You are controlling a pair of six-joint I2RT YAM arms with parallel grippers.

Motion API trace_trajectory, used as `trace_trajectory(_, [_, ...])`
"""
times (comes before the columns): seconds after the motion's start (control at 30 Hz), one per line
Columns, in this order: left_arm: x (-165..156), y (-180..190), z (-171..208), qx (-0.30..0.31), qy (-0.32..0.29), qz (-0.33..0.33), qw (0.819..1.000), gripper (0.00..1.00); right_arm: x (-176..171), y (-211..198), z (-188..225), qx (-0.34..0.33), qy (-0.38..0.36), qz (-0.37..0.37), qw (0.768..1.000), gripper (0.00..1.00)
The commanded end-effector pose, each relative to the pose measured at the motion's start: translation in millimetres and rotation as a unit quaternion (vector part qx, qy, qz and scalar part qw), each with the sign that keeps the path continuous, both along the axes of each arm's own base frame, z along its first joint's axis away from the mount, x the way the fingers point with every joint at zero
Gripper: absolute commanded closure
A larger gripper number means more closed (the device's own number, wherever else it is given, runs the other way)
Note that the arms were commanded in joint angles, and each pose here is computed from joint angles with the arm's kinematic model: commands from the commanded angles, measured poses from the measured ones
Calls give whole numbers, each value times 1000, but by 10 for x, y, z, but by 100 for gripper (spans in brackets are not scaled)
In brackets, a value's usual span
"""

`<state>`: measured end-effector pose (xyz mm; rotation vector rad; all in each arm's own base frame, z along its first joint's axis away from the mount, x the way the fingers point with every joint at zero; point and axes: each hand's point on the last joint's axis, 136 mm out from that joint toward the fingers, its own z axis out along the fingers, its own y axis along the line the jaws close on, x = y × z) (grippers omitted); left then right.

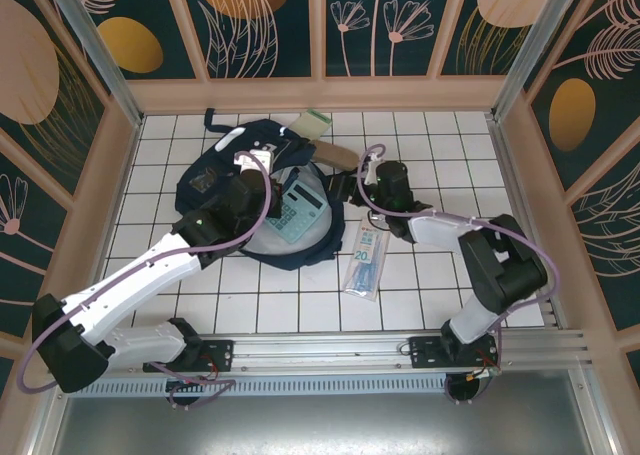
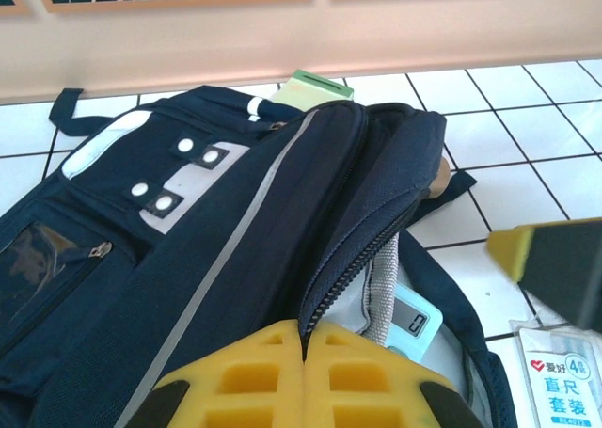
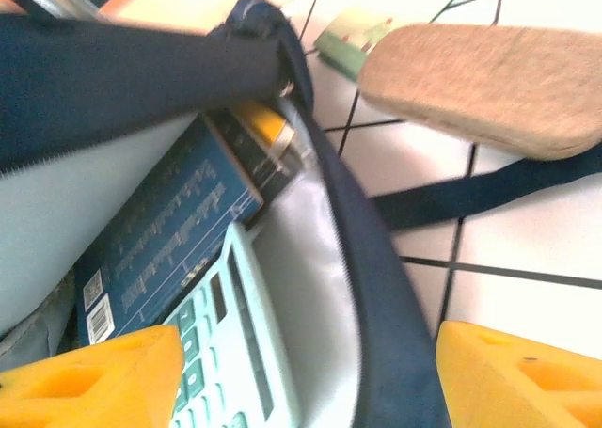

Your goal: Pack the student bag

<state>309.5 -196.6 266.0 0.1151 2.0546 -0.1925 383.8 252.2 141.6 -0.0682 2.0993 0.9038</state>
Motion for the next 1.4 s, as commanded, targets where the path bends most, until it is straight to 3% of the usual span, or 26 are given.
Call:
trace_trajectory(0.0, [4,103,165,-23,-24,27,999,100,-91,-316,-98,-31,15,-55,998,28])
trace_trajectory(0.33, [26,29,151,-31,-26,15,999,100,-1011,-967,-506,-32,136,-142,980,38])
trace_trajectory(0.6, [63,-60,135,-37,-26,2,999,100,-1610,-1017,-815,28,213,-135,967,46])
trace_trajectory(0.77, [75,-88,119,-40,-24,0,999,100,-1702,-926,-928,38,242,-135,960,47])
trace_trajectory(1.03, [68,-112,85,-46,-19,-4,999,100,-1699,-886,-1148,-2,283,-153,947,48])
trace_trajectory(1.37, [66,-115,58,-44,-17,-5,999,100,-1565,-468,-829,63,232,-80,967,47])
